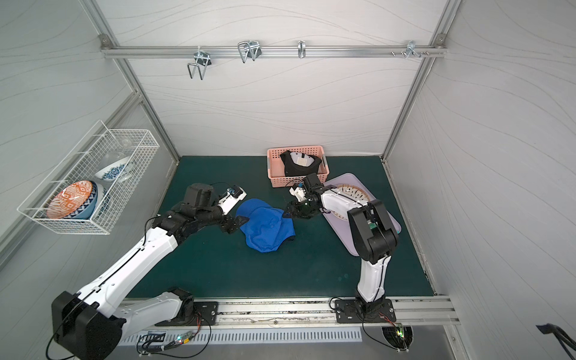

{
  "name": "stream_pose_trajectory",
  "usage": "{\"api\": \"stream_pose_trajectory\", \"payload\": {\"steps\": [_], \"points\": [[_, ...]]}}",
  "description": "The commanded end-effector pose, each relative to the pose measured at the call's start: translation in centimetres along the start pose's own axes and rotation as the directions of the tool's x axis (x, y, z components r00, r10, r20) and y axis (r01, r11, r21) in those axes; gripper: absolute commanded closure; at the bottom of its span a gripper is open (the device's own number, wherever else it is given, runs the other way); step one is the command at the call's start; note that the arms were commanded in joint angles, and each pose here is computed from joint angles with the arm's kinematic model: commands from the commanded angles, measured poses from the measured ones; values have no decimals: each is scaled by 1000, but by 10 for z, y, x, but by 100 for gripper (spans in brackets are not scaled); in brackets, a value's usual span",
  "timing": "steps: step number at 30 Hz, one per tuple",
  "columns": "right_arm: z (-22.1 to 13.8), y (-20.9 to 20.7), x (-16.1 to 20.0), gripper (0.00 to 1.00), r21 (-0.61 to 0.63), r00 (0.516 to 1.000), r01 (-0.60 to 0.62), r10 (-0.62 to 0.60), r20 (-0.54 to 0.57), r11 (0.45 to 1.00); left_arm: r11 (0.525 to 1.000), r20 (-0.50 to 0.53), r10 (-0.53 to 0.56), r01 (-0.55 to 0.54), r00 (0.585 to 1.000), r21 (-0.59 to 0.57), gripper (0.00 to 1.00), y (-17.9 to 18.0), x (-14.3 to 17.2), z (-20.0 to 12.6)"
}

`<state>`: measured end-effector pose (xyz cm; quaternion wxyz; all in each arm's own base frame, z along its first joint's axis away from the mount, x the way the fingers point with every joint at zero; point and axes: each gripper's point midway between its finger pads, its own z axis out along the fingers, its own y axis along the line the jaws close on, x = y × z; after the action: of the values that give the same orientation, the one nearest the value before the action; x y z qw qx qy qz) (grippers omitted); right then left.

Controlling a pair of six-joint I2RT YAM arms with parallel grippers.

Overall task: Turn the baseball cap inside out
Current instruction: Place the baseball cap at the center of the board, then adjust the baseball cap at the center of the board.

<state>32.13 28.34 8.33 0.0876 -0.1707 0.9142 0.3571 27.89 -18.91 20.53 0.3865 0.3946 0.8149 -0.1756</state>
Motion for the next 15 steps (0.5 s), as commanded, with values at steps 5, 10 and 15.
{"api": "stream_pose_trajectory", "payload": {"steps": [5, 10, 15], "points": [[-37, -9, 18, 29, 62, 989, -44, 35, 142, 997, 999, -58, -44, 45, 997, 21, 21, -43, -15, 50], [-21, -8, 42, 29, 20, 981, -117, 113, 160, 993, 996, -121, -88, 85, 989, -23, 18, -45, 3, 88], [2, -7, 48, 28, -7, 977, -164, 163, 134, 986, 994, -153, -113, 112, 982, -16, 13, -45, 17, 116]]}}
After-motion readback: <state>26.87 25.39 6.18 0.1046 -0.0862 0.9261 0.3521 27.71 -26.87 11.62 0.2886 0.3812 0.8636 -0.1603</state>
